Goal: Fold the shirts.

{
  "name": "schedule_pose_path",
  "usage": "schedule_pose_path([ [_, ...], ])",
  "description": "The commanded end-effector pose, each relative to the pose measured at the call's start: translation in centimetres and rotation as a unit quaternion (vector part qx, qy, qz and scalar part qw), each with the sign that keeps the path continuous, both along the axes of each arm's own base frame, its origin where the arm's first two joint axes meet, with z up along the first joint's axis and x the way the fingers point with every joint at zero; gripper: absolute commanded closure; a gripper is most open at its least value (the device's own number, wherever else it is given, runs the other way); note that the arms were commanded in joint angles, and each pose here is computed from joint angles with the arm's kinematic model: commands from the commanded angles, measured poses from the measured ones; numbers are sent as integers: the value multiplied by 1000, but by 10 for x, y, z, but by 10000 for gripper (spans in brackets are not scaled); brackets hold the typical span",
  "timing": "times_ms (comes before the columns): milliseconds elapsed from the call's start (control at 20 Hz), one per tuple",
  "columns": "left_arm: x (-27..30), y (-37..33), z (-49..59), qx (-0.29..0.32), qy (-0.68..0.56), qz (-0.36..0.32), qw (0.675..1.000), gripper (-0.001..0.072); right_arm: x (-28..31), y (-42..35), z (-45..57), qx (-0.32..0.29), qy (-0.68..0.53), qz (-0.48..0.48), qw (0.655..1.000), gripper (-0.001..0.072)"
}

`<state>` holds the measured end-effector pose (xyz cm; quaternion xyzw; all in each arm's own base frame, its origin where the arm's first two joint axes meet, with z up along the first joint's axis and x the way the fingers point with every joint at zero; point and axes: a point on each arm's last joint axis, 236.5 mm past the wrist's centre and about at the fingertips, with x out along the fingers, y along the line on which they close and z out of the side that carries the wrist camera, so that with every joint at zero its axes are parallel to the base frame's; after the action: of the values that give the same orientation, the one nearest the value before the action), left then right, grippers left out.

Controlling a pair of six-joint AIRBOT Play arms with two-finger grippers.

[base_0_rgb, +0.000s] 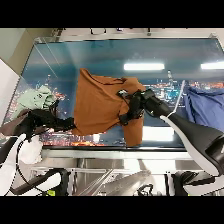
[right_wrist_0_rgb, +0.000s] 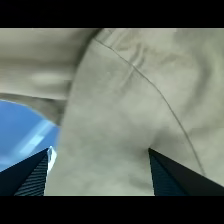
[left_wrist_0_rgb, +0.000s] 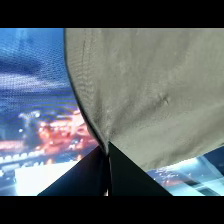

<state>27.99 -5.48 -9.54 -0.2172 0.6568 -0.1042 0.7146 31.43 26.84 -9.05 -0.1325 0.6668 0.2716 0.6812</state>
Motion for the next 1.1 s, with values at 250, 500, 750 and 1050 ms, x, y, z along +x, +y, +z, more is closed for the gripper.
schedule_pose_path([
  [250,16,1,19,-1,-23,-17,1000,692,-34,4,-16,-115,-18,52,992,9],
  [500,16,1,20,-1,-23,-18,1000,692,-44,9,-17,-128,-16,28,991,9],
  [750,11,-1,20,-5,-15,-23,1000,692,-11,-23,-23,-202,-75,6,977,366],
  [1050,12,-1,20,-5,-16,-23,1000,692,19,-32,15,-208,-134,2,969,689],
])
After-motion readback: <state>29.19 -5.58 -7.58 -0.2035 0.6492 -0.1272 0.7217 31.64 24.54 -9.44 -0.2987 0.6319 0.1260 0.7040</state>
